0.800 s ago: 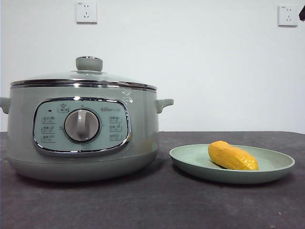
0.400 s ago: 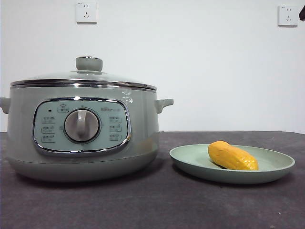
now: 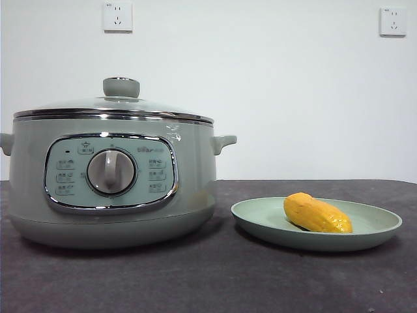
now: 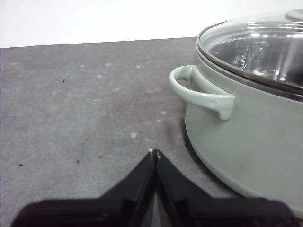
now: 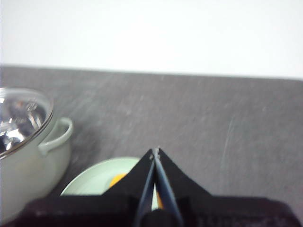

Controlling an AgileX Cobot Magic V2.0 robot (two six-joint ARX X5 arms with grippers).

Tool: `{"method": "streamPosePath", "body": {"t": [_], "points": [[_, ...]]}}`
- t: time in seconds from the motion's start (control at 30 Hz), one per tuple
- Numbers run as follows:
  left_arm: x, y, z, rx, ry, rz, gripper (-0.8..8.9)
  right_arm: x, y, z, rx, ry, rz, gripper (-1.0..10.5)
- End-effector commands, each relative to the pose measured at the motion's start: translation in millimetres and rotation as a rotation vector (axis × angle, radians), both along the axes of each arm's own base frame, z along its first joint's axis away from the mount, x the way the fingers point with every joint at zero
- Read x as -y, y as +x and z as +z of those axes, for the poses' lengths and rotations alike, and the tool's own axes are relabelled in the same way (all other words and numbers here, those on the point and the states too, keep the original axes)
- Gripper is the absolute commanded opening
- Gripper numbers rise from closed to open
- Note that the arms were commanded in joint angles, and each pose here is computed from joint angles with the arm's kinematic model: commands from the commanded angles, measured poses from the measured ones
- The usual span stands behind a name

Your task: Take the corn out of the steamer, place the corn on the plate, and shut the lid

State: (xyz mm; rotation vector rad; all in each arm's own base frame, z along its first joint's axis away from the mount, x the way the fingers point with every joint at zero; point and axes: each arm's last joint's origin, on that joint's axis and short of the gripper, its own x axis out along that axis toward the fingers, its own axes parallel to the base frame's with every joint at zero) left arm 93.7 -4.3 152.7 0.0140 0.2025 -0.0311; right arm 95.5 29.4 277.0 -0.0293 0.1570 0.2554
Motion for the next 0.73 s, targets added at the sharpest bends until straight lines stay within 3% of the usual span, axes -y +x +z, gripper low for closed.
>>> {"method": "streamPosePath", "body": {"t": [0.03,0.33,0.73], "points": [[0,1,-4,-0.009,-0.009,0.004,-0.03,6,-3,-19,0.053,-0.014,-0.016,0.0],[0,1,-4,-0.009,-0.009,0.004,-0.03,15,-4,-76,0.061,-0.026,-0.089,0.0],[0,1,-4,-0.009,-0.009,0.004,-0.03,15,-3,-118,0.014,-0.019,-0.083,0.0]]}}
